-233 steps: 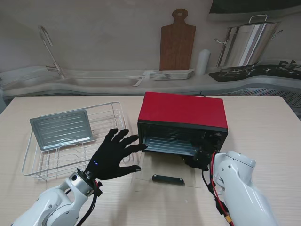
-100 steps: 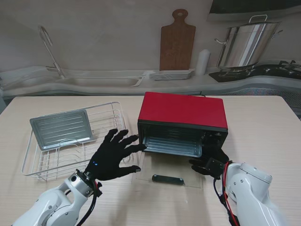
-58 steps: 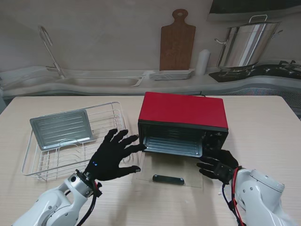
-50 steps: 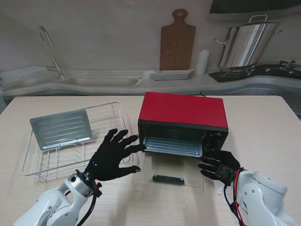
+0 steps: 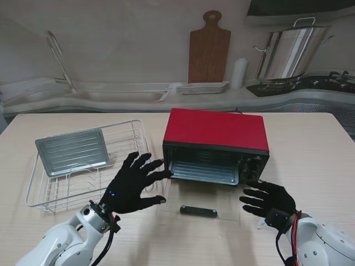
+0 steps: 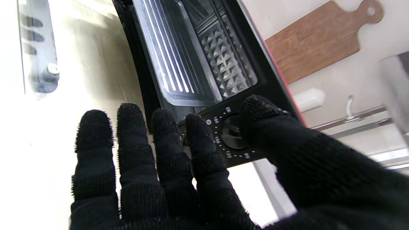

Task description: Slide the trays into the oven

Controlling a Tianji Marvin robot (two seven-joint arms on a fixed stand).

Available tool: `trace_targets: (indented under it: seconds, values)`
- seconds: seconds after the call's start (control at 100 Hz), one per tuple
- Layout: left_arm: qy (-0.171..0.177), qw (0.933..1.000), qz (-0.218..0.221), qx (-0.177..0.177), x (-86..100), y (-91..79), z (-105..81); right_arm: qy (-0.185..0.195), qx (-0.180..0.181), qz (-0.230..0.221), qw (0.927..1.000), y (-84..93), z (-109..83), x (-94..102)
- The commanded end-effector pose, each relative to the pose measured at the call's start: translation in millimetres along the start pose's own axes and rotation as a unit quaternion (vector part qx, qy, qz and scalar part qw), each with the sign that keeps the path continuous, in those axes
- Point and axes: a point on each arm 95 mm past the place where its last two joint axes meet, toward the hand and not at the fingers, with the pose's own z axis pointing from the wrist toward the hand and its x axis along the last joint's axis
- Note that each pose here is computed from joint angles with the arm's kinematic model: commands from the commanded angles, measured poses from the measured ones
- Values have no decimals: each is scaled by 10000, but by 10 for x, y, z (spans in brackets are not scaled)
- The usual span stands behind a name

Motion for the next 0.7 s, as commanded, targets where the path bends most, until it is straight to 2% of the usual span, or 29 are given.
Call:
trace_targets:
  seconds: [0.0,0.19,0.34,0.55,0.69]
  values:
    - [9,10000,-33,-38,41,2,-3,96,70,-61,9999,-20,-80,-26]
    - [5,10000,-35,-23,47,0,-9,657,180,-492,9965,-46,-234,-37]
    - [-12,10000,-65,11,57,3,-10,1106,334,-1018,9881,-96,-317,-51]
    - [-41,9999,-99,46,62,5,-7,1671,559,-1992,9640,-225,-346,-123]
    - [-57,9999,-102,56,62,-1,-12,1876,759,-2436,9485,-345,-348,-207]
